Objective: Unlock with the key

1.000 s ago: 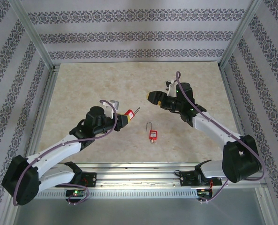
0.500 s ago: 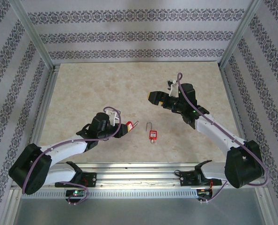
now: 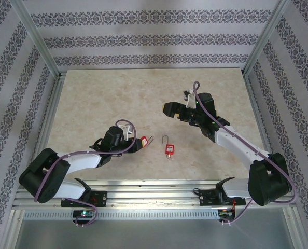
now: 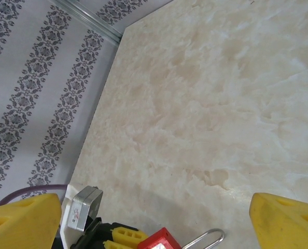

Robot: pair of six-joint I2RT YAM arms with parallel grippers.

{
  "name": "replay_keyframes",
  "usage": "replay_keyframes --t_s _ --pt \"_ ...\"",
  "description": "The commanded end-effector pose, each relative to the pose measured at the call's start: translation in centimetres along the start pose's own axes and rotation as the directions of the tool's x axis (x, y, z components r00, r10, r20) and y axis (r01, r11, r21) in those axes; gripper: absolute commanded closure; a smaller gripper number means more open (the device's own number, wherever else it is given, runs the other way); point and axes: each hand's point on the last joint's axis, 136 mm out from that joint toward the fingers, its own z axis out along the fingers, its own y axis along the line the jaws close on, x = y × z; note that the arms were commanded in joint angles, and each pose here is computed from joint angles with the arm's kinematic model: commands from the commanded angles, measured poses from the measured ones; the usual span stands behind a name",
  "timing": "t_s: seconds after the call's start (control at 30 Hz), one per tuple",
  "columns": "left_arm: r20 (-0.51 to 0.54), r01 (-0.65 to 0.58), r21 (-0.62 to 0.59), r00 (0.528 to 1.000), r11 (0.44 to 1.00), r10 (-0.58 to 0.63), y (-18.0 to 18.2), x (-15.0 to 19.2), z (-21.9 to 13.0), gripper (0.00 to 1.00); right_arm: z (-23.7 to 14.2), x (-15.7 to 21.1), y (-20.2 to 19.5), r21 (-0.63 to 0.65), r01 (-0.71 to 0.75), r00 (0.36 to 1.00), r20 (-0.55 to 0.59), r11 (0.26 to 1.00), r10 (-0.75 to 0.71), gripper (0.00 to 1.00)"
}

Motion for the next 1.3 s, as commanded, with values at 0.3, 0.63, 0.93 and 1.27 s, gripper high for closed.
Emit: replay_keyframes --t_s 0.3,0.63,0.93,1.27 --pt "0.016 0.017 -0.011 1.0 1.0 -0.017 1.9 -0.2 0.2 1.0 -0.1 -0.7 1.0 -0.005 0.05 0.998 0.022 0.999 -0.05 0.04" --pt "0.023 0.038 -0.039 0.999 0.999 -0.037 3.3 0.4 0.5 0.76 -0.8 -0.6 1.0 0.002 0.058 0.998 0.03 0.998 -0.058 0.02" --pt "0.078 0.07 -0.092 0.995 0.993 -0.063 4.7 -0.4 -1.3 0.12 -1.0 -0.5 1.1 0.002 0.058 0.998 0.03 0.998 -0.058 0.02" --pt "0.189 0.081 -0.231 0.981 0.97 -0.037 5.6 -3.3 -6.6 0.0 -1.2 -0.2 1.3 0.002 0.053 0.998 0.014 0.999 -0.053 0.02"
